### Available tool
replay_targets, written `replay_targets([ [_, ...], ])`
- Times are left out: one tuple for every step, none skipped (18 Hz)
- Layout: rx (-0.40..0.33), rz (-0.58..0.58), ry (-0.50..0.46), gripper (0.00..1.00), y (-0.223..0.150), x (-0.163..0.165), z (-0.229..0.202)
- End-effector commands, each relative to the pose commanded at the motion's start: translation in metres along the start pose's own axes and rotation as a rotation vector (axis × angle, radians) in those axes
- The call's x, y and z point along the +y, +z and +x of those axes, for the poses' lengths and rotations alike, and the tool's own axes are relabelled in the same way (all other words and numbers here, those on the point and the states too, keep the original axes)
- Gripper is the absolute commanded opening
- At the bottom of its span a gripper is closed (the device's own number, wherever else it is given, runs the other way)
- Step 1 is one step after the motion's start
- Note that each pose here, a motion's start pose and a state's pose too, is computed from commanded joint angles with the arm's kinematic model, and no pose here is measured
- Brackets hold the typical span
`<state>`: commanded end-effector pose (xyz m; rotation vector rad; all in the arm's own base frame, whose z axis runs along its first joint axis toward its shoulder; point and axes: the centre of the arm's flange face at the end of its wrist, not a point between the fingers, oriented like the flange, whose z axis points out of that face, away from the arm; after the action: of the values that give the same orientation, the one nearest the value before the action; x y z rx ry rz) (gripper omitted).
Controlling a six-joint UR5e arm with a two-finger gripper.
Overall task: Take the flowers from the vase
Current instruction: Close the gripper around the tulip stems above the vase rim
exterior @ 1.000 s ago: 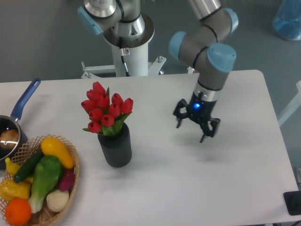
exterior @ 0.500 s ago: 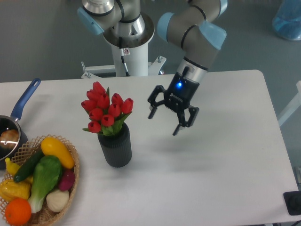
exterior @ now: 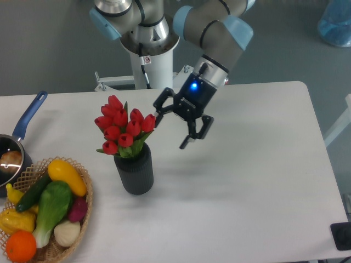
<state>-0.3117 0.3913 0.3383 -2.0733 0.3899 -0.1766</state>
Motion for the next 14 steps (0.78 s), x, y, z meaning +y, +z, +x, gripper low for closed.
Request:
replay_targets([
  [0.007, 0.003, 0.000, 1.00, 0.002, -0.002, 0.002],
  [0.015, 0.003, 0.007, 1.00, 0.006, -0.003, 0.005],
  [0.023, 0.004, 0.010, 1.00, 0.010, -0.005, 0.007],
  [0.031, 0.001, 0.009, 1.00, 0.013, -0.003, 0.007],
  [0.042, 0.001, 0.023, 1.00, 0.018, 0.000, 0.008],
  [0.057, 0.000, 0.050, 1.00, 0.025, 0.005, 0.009],
  [0.067, -0.001, 0.060, 1.00, 0.029, 0.011, 0.011],
  [0.074, -0.001, 0.065, 1.00, 0.031, 0.012, 0.013],
  [0.081, 0.000, 0.069, 1.00, 0.034, 0.011, 0.015],
  [0.084, -0.001, 0.067, 1.00, 0.036, 0.012, 0.015],
  [0.095, -0.001, 0.070, 1.00, 0.041, 0.011, 0.017],
  [0.099, 0.003, 0.072, 0.95, 0.042, 0.010, 0.018],
  [0.102, 0.004, 0.070, 0.80, 0.044, 0.011, 0.016],
  [0.104, 0.008, 0.069, 0.64, 0.045, 0.011, 0.015],
])
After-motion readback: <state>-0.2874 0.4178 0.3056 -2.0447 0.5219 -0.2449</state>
